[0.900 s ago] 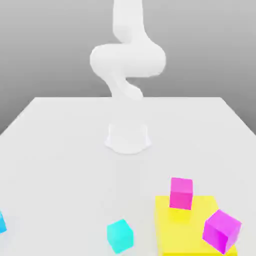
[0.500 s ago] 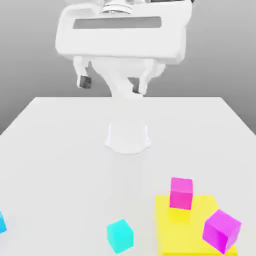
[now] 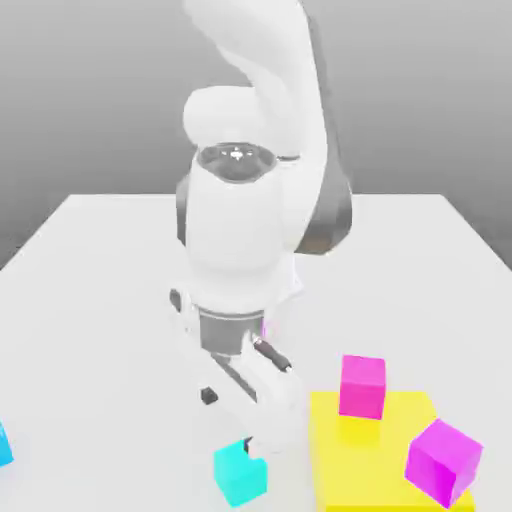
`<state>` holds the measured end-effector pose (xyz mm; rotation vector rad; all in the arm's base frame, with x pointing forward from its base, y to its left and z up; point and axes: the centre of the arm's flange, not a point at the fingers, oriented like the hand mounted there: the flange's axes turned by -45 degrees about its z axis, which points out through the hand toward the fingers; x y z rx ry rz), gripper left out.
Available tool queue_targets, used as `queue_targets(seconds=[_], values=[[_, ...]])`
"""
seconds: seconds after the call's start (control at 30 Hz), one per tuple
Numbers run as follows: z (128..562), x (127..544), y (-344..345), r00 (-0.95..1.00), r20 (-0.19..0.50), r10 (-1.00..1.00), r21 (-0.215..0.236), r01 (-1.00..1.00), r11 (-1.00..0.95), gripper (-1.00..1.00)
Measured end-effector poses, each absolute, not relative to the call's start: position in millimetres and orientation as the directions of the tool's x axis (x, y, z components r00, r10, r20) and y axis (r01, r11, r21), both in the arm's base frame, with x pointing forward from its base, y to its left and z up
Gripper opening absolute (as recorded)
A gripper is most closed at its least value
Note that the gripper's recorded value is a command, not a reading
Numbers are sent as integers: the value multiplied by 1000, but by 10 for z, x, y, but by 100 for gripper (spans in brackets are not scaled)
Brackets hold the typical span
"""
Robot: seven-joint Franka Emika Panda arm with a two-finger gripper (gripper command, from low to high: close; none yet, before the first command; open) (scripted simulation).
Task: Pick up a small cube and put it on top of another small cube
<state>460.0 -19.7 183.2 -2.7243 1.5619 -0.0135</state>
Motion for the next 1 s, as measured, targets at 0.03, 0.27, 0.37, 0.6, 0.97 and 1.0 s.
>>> queue_targets(seconds=[0.03, 0.27, 0.37, 0.6, 0.97, 1.0], values=[[1708, 4598, -194, 500, 3, -866, -5, -866, -500, 0], [1342, 4581, -190, 498, 0, -867, -3, -867, -498, -100], [1323, 4580, -188, 497, 1, -868, -4, -868, -497, -100], [2072, 4566, -41, 529, 7, -848, 3, -848, -529, -100], [3111, 4120, 1114, 748, 6, -664, 4, -664, -748, -100], [3174, 4054, 1208, 764, 3, -645, 1, -645, -764, -100]])
